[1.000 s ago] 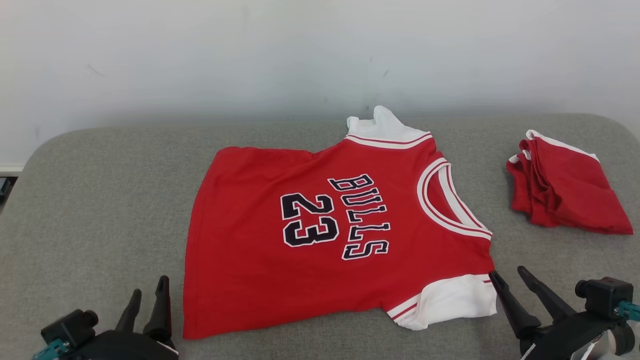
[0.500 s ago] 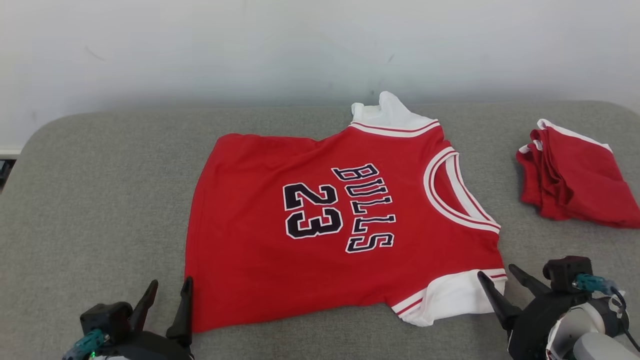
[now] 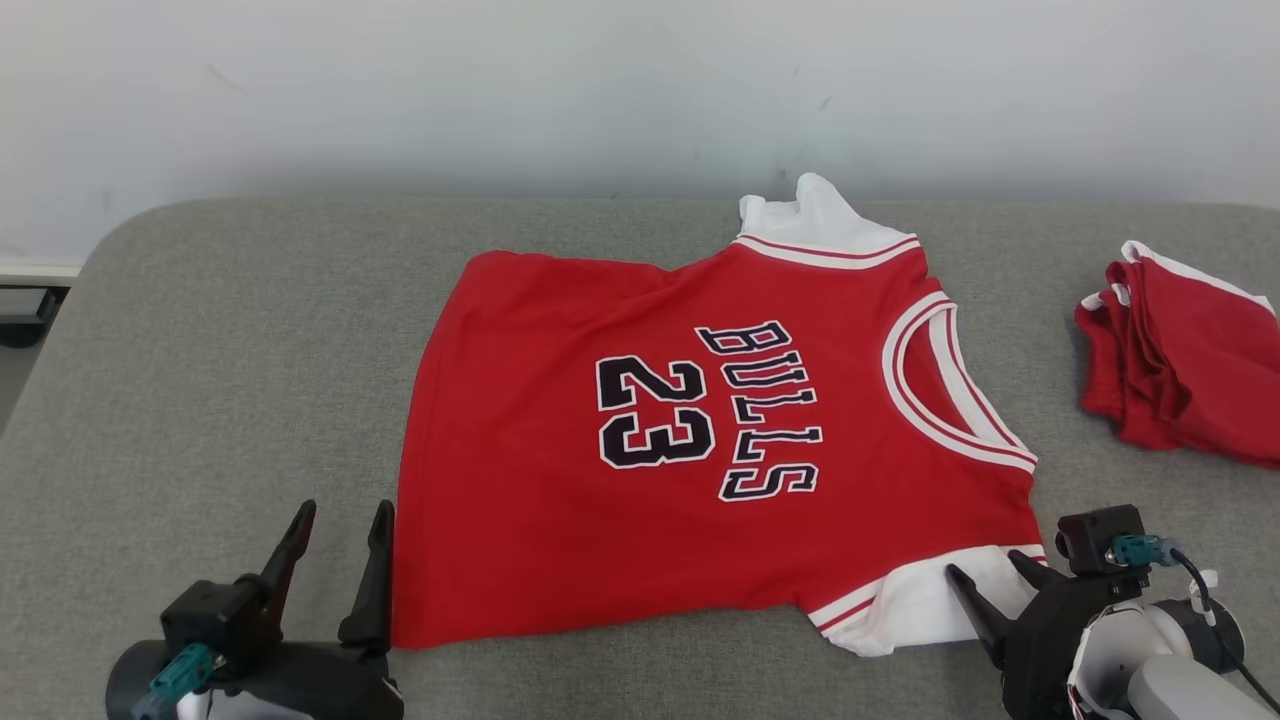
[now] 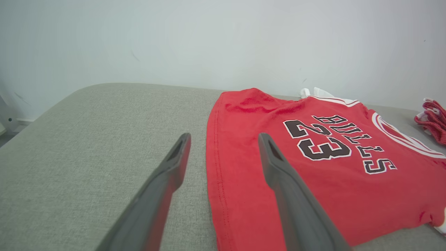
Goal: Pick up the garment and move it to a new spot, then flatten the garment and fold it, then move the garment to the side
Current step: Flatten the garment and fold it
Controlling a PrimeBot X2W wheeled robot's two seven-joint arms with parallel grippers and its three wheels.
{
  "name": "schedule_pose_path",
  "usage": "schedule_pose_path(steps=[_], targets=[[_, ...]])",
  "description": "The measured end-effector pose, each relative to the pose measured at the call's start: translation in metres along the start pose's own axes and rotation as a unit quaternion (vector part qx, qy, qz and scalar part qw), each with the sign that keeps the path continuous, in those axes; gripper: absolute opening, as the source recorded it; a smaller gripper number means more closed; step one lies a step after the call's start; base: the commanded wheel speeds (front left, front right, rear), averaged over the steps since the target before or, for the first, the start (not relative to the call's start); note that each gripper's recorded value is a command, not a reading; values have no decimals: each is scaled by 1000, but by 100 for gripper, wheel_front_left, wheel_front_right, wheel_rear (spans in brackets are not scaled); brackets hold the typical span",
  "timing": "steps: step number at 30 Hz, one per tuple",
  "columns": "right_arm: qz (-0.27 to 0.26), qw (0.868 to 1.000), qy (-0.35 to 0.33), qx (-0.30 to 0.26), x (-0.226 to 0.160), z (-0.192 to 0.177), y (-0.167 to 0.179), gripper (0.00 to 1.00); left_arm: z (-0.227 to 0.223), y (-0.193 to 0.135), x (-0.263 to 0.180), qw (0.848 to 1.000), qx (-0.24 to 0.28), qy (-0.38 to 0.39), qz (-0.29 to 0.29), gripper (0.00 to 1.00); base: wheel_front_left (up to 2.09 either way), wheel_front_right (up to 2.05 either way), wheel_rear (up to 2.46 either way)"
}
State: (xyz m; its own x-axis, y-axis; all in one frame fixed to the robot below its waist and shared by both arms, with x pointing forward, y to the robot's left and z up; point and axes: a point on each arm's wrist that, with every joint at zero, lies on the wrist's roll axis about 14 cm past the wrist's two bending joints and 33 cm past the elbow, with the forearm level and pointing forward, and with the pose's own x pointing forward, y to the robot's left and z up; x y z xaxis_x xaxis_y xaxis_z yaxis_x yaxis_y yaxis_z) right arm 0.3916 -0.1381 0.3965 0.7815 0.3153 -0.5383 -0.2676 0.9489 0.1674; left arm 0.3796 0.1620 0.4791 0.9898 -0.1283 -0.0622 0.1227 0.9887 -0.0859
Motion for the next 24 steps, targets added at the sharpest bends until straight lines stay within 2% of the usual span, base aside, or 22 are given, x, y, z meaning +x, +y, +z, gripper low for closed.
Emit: schedule_pose_path(steps=[3, 4, 5, 6, 7, 8, 15, 18, 24], targets=[[-4, 1000, 15, -2, 1, -5, -1, 100, 5, 5, -3, 1000, -8, -11, 17, 100, 0, 0, 0], [-4, 1000, 15, -2, 1, -5, -1, 85, 5, 5, -3, 1000, -8, -11, 17, 100, 0, 0, 0], [-3, 1000, 19, -2, 2, -7, 0, 85, 4, 9, -5, 1000, -9, -10, 24, 100, 0, 0, 0], [-3, 1000, 23, -3, 2, -8, 0, 54, 3, 10, -7, 1000, -9, -11, 28, 100, 0, 0, 0], [-2, 1000, 23, -3, 2, -8, 1, 32, 5, 12, -7, 999, -8, -13, 32, 100, 0, 0, 0], [-1, 1000, 21, -3, 2, -7, 2, 0, 7, 15, -8, 999, -9, -18, 37, 100, 0, 0, 0], [9, 999, -43, -5, 0, 29, 5, 0, 8, 21, -17, 998, -9, -25, 56, 100, 0, 0, 0], [36, 997, -68, -8, -6, 39, 12, 0, 15, 22, -16, 997, -16, -37, 62, 100, 0, 0, 0], [70, 997, -42, -10, -27, 6, 15, 0, 16, 23, -19, 997, -16, -39, 67, 100, 0, 0, 0]])
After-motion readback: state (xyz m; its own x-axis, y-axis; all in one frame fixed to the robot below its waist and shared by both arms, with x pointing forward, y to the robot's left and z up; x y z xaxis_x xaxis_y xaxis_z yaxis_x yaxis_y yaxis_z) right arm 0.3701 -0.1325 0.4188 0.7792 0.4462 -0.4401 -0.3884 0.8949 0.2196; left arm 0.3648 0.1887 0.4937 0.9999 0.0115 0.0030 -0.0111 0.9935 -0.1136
